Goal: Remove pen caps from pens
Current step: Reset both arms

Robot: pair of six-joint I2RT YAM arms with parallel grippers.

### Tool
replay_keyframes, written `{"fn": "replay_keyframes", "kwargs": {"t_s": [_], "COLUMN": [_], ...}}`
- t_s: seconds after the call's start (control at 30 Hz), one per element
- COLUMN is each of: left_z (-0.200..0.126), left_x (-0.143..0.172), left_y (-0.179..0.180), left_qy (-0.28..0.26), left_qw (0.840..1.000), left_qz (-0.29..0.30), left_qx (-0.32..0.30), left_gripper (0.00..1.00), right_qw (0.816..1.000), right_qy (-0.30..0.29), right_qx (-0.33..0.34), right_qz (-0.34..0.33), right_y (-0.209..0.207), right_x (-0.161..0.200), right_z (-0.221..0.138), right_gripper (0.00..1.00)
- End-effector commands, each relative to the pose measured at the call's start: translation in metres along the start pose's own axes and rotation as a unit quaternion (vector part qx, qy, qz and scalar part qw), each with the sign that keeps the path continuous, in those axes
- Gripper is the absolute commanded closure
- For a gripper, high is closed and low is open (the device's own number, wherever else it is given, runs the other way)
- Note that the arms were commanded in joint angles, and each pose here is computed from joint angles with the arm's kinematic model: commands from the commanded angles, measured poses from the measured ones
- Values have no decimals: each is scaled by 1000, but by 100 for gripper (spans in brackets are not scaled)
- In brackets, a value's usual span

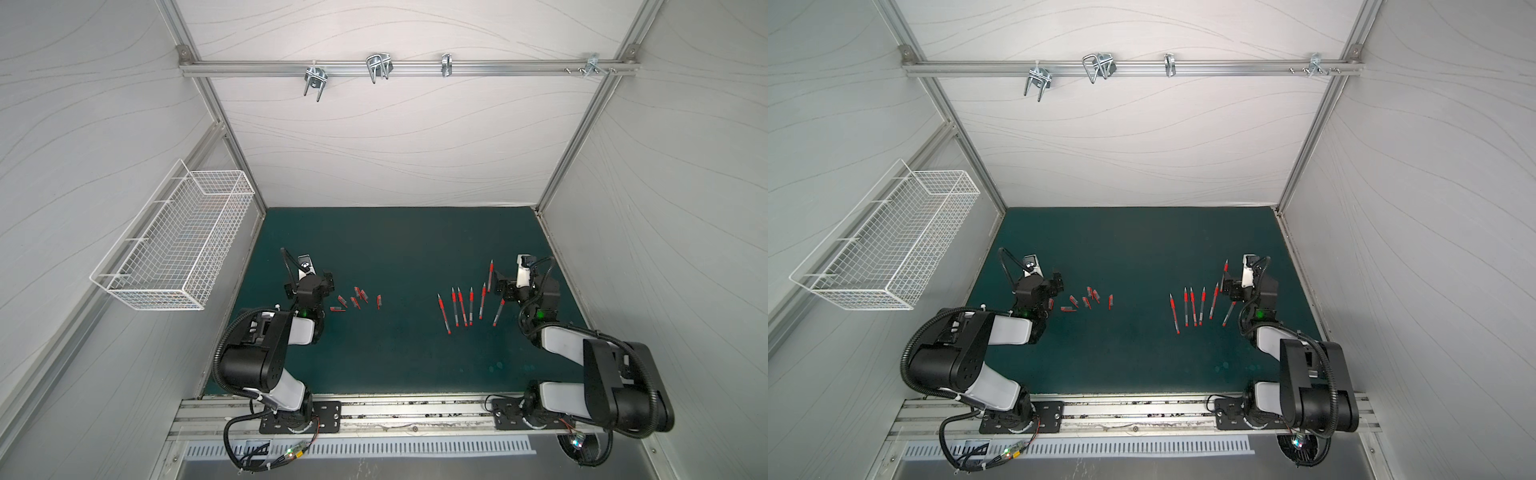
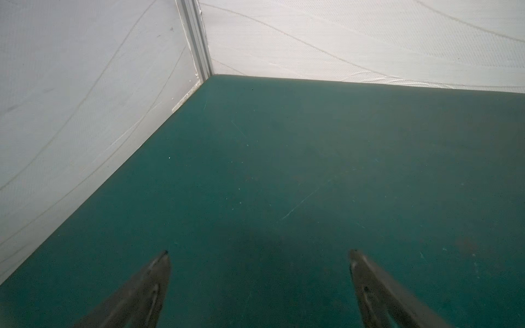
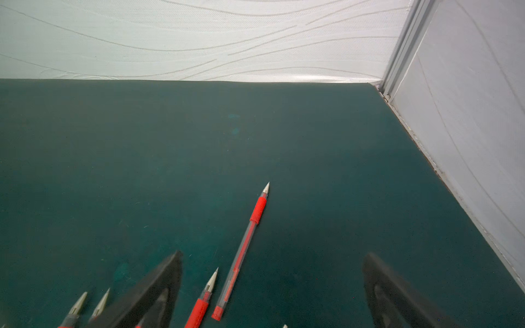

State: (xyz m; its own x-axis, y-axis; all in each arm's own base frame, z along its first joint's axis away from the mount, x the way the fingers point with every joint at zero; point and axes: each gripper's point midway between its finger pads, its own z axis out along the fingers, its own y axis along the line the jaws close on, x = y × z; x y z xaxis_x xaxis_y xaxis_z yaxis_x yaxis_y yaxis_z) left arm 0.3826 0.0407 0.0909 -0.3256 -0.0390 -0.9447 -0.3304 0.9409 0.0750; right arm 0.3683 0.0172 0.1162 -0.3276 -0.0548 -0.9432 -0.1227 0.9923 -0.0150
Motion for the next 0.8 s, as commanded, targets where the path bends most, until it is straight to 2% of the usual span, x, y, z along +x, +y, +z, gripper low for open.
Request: {"fn": "replay_keyframes", "kwargs": {"t_s": [0.0, 0.1, 0.2, 0.37, 0.5, 0.77], "left_z": [4, 5, 5, 5, 5, 6], "left_x": [-11, -12, -11, -11, -11, -11], "left_y": [-3, -3, -3, -3, -4, -3], "left_qy": [-11, -16, -12, -13, -12, -9], "left_qw": [1000, 1000, 1000, 1000, 1000, 1000], "left_qz": [-9, -9, -9, -9, -9, -11], "left_qx": [9, 8, 9, 8, 10, 11], "left_gripper": [1, 1, 1, 1, 1, 1], "right_qw": [1000, 999, 998, 998, 999, 999], "right_qy": [3, 3, -37, -32, -23, 38], "right_qx": [-31, -36, -46, -36, -30, -2], "right_qz": [-5, 2, 37, 29, 21, 25], "right_y": [9, 14, 18, 20, 23, 16], "right_x": [-1, -1, -8, 6, 17, 20], "right_z": [2, 0, -2, 13, 26, 45], "right_gripper": [1, 1, 1, 1, 1, 1]}}
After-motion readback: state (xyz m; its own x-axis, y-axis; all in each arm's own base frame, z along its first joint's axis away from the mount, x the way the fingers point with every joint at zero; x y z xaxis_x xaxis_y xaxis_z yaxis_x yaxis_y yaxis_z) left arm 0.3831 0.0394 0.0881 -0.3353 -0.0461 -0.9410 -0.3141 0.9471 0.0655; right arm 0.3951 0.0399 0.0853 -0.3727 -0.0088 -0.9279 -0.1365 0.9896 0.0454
